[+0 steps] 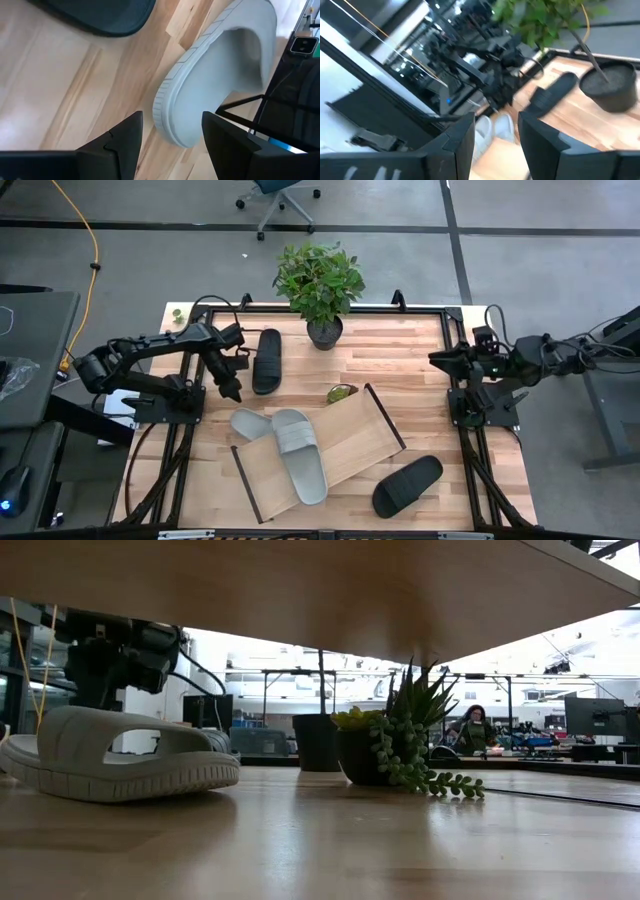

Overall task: Pick and place slides into the shelf
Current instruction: Put the gray slipper on the shelf

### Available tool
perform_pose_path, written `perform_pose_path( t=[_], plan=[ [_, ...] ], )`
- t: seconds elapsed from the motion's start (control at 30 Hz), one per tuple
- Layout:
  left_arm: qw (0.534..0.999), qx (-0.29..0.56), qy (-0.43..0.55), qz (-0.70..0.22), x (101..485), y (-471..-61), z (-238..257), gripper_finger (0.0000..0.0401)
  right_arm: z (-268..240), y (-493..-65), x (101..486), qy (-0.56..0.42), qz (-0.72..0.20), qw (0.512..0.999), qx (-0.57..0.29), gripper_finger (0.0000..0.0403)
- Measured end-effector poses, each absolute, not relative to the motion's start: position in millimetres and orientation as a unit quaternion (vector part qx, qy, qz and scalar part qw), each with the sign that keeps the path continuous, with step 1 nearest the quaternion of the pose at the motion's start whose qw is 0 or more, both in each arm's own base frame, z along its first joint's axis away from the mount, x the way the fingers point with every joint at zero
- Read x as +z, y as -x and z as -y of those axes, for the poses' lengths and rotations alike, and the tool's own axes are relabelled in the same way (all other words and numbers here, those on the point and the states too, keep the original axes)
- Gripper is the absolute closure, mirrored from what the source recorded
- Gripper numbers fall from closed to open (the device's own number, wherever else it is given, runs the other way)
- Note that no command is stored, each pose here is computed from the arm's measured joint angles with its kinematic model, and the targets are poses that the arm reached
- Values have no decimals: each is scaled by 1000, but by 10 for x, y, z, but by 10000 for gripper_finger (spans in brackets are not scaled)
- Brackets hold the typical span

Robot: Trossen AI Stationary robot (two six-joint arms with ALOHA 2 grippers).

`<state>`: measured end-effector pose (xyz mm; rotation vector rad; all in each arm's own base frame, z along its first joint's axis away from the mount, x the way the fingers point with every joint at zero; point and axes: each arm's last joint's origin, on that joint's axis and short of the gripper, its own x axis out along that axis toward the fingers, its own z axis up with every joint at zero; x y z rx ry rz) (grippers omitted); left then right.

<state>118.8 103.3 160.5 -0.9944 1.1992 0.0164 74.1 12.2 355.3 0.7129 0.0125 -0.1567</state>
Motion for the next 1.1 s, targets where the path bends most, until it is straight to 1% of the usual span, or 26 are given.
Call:
perform_pose_path(
  t=[0.13, 0.5, 0.9, 1.1],
  plan=[
    [703, 17, 451, -550, 1602, -1176, -1027, 208, -123, -742, 3607, -352, 18, 934, -67, 261],
    [691, 13, 462, -556, 1581, -1175, -1023, 208, -113, -741, 3618, -353, 29, 931, -82, 261],
    [652, -15, 483, -585, 1380, -1221, -1069, 208, -111, -741, 3619, -344, 30, 935, -85, 261],
    [642, -25, 489, -590, 1324, -1232, -1079, 208, -111, -741, 3619, -344, 30, 935, -85, 261]
  ],
)
